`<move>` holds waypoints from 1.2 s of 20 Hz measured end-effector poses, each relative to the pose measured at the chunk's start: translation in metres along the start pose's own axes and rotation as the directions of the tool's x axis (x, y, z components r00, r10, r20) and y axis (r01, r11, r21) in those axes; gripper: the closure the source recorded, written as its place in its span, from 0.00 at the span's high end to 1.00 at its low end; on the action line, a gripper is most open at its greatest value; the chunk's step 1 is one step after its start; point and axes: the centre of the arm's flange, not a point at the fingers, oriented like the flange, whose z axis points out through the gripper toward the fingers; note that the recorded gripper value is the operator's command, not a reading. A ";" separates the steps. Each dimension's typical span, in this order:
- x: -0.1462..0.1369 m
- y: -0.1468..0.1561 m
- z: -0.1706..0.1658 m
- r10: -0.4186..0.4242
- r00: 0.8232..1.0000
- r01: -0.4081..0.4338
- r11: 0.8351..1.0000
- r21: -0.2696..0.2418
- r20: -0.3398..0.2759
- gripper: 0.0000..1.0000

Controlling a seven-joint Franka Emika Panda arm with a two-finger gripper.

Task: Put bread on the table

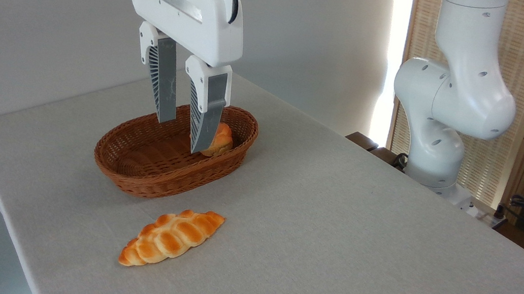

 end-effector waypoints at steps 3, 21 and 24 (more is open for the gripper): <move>-0.001 0.001 0.001 0.001 1.000 -0.001 1.000 -0.010 0.011 1.00; -0.003 0.000 0.001 -0.002 1.000 0.002 1.000 -0.007 0.016 1.00; -0.003 0.000 0.001 -0.002 1.000 0.002 1.000 -0.007 0.016 1.00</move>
